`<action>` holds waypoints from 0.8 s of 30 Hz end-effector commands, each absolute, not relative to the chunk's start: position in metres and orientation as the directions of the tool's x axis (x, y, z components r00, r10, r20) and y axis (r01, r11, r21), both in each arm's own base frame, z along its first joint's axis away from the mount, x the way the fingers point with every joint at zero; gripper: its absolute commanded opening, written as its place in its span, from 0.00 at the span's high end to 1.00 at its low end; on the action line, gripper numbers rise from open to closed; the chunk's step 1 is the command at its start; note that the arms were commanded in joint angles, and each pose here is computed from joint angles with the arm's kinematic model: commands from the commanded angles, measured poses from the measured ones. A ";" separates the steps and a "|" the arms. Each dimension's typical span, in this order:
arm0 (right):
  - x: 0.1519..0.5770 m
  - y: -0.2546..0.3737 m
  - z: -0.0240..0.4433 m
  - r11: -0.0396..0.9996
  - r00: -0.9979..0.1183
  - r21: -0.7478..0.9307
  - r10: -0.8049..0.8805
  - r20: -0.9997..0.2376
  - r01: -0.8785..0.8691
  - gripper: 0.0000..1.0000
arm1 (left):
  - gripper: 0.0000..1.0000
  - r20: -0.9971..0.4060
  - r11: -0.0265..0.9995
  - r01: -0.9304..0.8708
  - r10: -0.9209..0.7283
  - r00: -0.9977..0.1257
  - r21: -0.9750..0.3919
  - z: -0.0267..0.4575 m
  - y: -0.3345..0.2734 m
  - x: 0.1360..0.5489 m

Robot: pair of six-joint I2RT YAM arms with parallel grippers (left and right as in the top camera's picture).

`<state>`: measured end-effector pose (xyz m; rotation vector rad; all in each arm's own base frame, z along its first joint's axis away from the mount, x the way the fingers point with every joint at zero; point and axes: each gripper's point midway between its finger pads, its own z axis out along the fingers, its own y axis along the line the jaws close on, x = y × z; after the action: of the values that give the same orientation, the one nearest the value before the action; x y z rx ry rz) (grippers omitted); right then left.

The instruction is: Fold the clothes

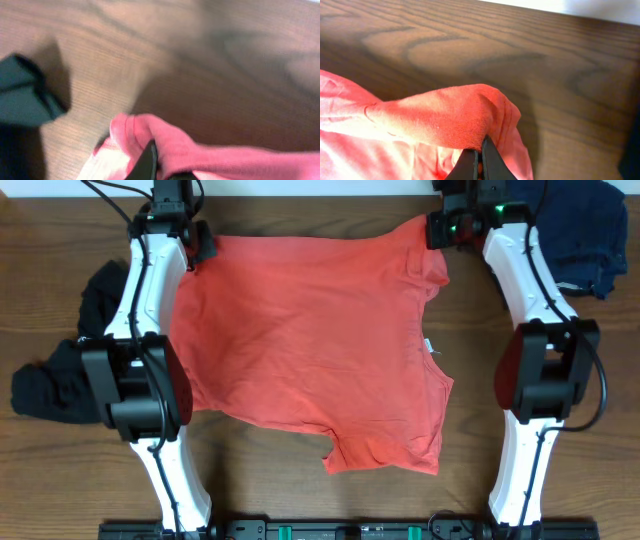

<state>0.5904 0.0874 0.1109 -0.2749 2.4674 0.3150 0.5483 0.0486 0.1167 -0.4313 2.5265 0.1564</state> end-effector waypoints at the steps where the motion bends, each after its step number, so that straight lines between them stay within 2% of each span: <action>1: 0.597 0.102 0.102 0.937 -0.766 0.168 -0.137 -0.628 -0.306 0.99 | 0.94 -0.592 0.934 -0.358 -0.282 -0.755 0.012 0.114 0.055 0.562; 9: 0.605 0.111 0.087 0.934 -0.753 0.161 -0.147 -0.641 -0.320 0.99 | 0.94 -0.649 0.941 -0.338 -0.254 -0.717 0.005 0.117 0.056 0.581; 16: 0.585 0.112 0.083 0.933 -0.819 0.227 -0.108 -0.563 -0.280 0.99 | 0.94 -0.545 0.944 -0.326 -0.245 -0.802 0.056 0.101 0.057 0.553; 24: 0.554 0.114 0.122 0.914 -0.828 0.231 -0.167 -0.535 -0.334 0.99 | 0.94 -0.456 0.935 -0.345 -0.271 -0.848 0.085 0.097 0.071 0.525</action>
<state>0.5571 0.1073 0.0702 -0.2921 2.6429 0.4184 0.5291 0.0582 0.0870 -0.4239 2.6500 0.2016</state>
